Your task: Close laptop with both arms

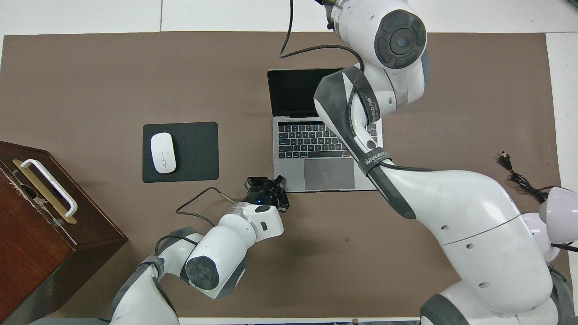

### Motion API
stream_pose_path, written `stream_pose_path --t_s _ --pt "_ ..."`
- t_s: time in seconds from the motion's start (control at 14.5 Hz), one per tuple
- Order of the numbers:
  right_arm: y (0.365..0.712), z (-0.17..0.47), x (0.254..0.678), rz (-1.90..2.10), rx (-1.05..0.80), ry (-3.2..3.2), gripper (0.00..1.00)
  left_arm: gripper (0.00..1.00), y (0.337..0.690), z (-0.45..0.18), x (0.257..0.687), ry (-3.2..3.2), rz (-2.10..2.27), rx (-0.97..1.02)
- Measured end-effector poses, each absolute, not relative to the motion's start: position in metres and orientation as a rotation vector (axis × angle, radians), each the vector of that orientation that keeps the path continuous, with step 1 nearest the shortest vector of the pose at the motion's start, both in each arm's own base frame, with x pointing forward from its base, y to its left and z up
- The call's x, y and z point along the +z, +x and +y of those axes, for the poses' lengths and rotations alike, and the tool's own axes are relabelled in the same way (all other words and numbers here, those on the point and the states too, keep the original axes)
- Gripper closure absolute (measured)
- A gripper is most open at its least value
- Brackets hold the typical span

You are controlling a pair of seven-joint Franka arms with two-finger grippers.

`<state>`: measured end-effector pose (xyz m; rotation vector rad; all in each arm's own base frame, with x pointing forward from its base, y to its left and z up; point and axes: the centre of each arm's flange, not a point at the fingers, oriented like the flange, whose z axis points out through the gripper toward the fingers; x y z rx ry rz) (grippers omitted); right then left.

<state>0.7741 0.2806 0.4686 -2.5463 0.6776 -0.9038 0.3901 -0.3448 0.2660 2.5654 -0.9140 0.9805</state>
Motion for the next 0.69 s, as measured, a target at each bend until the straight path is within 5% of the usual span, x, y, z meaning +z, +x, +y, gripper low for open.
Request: stream_pose_path --t_s 0.69 --pt "0.778 0.263 0.460 0.822 -0.695 -2.479 0.99 0.99 0.390 -0.345 0.266 2.565 -0.915 0.981"
